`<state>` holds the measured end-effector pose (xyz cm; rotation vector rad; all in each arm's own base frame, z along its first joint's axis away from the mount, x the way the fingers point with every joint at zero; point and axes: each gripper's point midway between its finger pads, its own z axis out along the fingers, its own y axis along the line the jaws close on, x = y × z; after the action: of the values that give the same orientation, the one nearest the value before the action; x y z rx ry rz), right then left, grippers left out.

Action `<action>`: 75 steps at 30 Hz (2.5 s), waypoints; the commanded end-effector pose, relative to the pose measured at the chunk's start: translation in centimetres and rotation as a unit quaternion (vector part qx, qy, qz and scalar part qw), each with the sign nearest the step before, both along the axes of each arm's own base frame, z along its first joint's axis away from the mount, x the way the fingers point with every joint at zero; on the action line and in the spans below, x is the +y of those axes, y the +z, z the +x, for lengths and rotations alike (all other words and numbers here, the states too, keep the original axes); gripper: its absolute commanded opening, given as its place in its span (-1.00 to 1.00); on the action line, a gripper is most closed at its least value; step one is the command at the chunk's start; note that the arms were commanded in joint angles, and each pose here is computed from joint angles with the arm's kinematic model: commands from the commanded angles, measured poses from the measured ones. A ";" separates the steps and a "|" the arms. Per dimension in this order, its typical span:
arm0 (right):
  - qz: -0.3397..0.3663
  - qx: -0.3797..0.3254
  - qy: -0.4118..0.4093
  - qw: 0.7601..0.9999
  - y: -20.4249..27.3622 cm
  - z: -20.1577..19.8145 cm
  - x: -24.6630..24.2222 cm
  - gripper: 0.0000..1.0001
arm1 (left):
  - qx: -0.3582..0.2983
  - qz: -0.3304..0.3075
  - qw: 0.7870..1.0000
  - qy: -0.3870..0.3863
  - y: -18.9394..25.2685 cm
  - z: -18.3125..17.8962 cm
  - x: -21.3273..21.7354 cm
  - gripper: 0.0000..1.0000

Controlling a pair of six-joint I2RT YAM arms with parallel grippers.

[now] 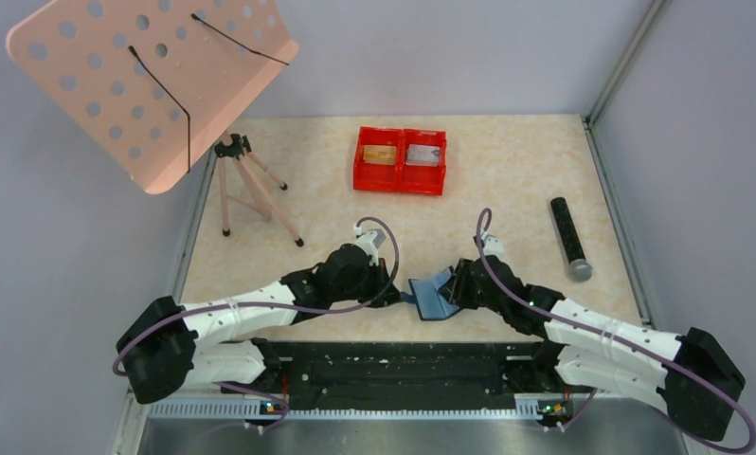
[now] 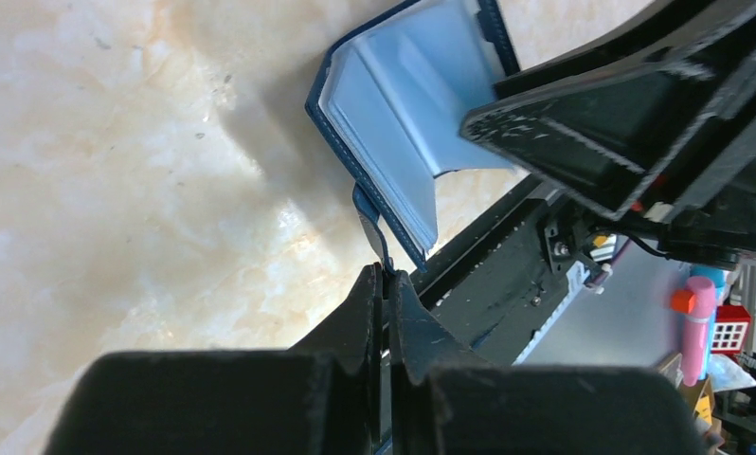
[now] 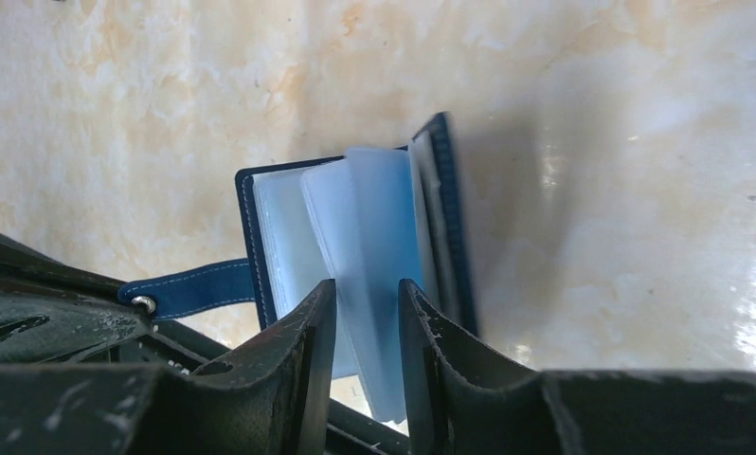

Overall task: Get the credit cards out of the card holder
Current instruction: Open the card holder at the center of the board.

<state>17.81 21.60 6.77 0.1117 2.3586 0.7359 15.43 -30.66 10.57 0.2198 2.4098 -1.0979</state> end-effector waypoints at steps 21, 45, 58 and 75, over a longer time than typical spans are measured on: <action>0.010 -0.048 -0.018 0.999 7.2 0.2 -1.5 -0.38 | -0.020 -0.008 1.000 0.007 1.0 0.2 0.6 -1.00; 0.079 0.004 0.068 0.994 2.2 -0.5 4.8 0.10 | -0.027 -0.029 0.999 0.005 2.0 0.5 -0.1 -1.00; 0.065 0.022 0.072 0.995 0.4 -0.9 5.0 0.21 | -0.031 -0.036 0.999 0.001 2.8 0.5 -0.5 -1.00; 0.030 0.033 0.054 0.998 -1.2 -1.0 3.9 0.20 | -0.032 -0.047 0.998 0.005 2.9 0.4 -0.4 -1.00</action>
<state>16.79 25.51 5.87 0.0355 2.4225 0.8932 15.30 -30.17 10.90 0.2069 2.3908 -1.1014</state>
